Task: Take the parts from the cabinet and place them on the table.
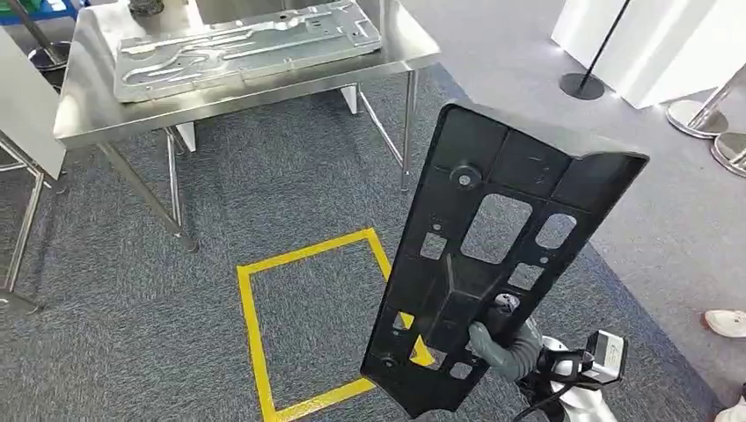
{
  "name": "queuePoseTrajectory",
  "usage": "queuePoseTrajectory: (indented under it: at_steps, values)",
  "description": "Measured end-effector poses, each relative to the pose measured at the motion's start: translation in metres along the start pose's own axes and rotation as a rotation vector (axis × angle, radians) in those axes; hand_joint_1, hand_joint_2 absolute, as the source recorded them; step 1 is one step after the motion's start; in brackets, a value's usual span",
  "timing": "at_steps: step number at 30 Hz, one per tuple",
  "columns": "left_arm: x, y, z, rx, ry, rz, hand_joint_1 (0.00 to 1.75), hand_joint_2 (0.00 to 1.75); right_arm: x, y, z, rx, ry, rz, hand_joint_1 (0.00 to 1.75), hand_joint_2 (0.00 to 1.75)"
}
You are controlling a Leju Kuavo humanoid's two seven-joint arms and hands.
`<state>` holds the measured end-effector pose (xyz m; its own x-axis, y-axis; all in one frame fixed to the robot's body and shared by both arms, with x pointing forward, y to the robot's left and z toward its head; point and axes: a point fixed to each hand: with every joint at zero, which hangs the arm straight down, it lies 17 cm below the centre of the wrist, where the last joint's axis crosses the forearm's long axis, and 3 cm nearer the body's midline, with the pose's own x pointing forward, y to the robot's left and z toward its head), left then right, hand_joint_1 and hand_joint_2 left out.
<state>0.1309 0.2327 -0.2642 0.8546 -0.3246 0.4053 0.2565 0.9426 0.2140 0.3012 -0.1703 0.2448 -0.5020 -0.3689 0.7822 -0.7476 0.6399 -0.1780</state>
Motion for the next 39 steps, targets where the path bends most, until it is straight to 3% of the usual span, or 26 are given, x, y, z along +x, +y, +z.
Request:
queuePoseTrajectory:
  at_steps: [18, 39]
  values:
    - [0.001, -0.002, 0.000, -0.017, 0.002, 0.050, 0.00, 1.75, -0.009, -0.031, -0.009, -0.045, -0.001, 0.017, 1.75, 1.75]
    - [0.004, -0.002, 0.000, -0.028, -0.009, 0.050, 0.00, 1.75, -0.011, -0.025, -0.011, -0.040, -0.002, 0.008, 1.75, 1.75]
